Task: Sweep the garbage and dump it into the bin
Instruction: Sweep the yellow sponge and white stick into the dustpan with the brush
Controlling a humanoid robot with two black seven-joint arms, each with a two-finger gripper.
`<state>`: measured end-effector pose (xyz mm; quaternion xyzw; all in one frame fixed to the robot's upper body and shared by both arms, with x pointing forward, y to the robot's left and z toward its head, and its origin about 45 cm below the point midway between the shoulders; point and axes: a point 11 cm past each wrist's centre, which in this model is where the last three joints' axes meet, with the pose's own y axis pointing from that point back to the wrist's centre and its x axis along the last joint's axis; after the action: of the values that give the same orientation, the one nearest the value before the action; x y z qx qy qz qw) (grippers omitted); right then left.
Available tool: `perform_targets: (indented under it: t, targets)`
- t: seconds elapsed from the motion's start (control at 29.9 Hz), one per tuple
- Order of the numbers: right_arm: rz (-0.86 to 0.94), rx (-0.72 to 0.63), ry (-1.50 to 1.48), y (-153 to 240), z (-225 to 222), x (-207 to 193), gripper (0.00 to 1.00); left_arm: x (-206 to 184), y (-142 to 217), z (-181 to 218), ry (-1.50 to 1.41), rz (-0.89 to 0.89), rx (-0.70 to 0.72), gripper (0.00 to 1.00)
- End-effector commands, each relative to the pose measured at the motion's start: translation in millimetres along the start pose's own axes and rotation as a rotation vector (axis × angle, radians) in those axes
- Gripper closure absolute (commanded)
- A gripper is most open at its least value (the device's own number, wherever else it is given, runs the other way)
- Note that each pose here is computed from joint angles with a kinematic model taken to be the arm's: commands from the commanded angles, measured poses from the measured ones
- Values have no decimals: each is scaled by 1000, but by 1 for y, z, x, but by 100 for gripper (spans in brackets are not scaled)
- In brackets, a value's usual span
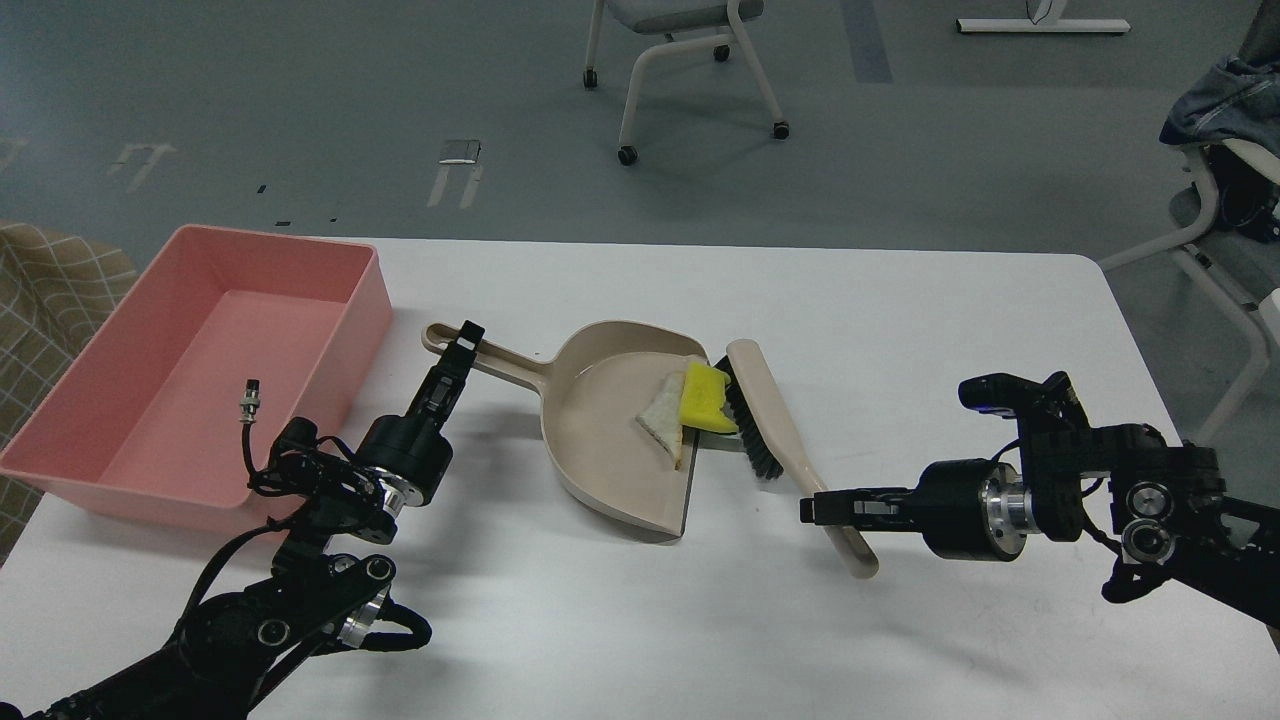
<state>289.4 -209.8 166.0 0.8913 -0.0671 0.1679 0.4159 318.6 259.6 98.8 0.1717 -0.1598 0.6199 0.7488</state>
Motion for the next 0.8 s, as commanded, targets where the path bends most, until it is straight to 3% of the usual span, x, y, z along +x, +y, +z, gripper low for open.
perform_targets:
  t: [0.0,0.77]
  targets:
    - [-5,42,3,-9,-14,2,100,-1,0,1,2,-2,-2,100]
    - [36,149,13,-19,-51,22,100,-1,0,0,5,1,0,100]
